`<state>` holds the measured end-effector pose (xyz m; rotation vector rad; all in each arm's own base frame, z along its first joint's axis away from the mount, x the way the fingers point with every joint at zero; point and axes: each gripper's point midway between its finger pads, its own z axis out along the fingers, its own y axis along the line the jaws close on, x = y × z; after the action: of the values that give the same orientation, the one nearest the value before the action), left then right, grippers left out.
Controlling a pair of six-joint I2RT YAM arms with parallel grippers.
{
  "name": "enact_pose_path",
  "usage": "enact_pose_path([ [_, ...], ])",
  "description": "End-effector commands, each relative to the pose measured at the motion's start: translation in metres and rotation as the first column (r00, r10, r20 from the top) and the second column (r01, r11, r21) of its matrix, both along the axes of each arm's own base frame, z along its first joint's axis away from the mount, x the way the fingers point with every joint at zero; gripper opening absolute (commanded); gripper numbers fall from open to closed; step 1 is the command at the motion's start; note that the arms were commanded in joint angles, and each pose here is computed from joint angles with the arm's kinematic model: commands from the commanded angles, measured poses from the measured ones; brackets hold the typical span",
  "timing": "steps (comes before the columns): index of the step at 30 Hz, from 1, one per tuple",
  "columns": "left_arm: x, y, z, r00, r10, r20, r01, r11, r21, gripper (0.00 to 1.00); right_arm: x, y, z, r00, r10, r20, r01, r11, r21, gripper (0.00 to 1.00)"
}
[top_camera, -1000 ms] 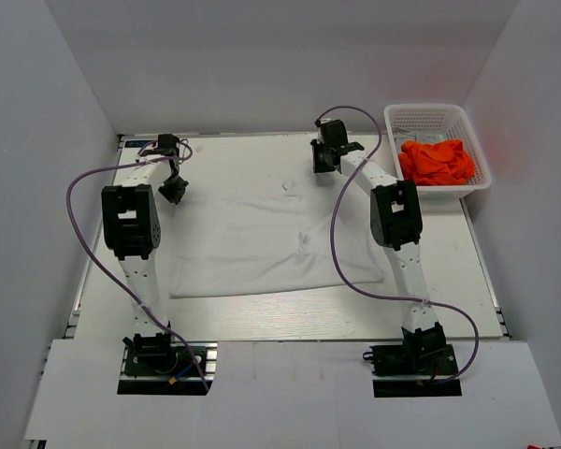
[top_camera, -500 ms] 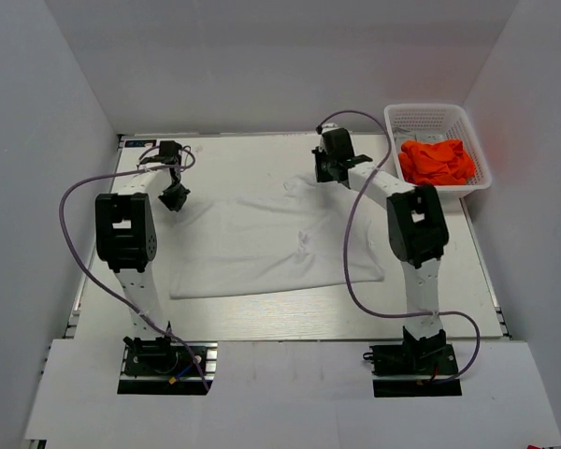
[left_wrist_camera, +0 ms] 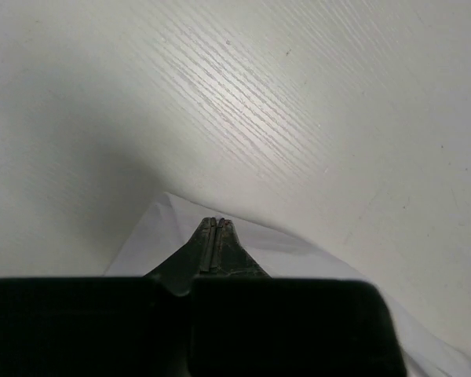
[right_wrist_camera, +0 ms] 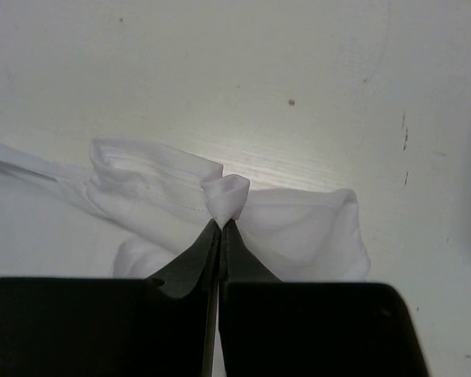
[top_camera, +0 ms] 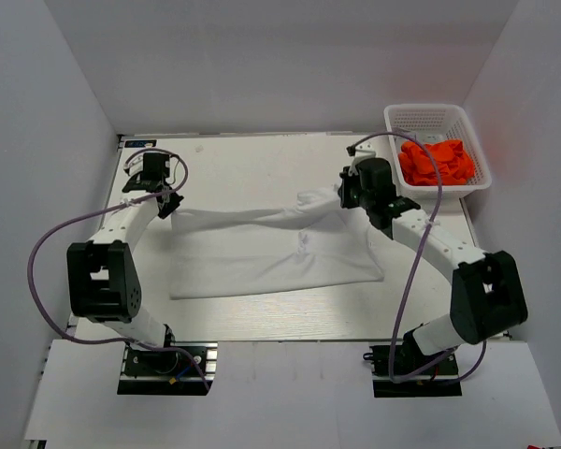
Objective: Fold and stack the t-shirts
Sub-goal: Fold the other side of the tshirt into a rectangle, then rotate the tshirt 90 degrees
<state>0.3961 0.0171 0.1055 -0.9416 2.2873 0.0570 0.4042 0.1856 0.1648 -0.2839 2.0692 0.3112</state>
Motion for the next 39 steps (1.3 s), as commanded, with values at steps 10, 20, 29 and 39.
enact_pose_path([
  [10, -0.059, 0.003, 0.001, 0.999, 0.036, 0.031, -0.036, 0.999, 0.002, 0.00, -0.090, -0.010, -0.040, 0.996, 0.081, -0.043, -0.080, 0.997, 0.023, 0.00],
  [20, -0.164, 0.017, -0.029, 0.905, 0.344, -0.250, -0.346, 0.938, 0.041, 0.97, -0.213, -0.014, -0.103, 0.889, 0.169, -0.426, -0.093, 0.977, 0.193, 0.47],
  [29, -0.102, -0.011, 0.022, 0.985, 0.172, 0.004, -0.169, 0.974, -0.149, 1.00, -0.160, -0.006, -0.032, 0.981, 0.114, -0.158, -0.070, 0.962, 0.263, 0.90],
  [39, -0.083, -0.068, -0.056, 0.984, -0.092, -0.153, 0.058, 0.976, -0.211, 1.00, -0.151, -0.023, -0.127, 0.794, -0.200, -0.575, 0.302, 0.949, 0.087, 0.90],
])
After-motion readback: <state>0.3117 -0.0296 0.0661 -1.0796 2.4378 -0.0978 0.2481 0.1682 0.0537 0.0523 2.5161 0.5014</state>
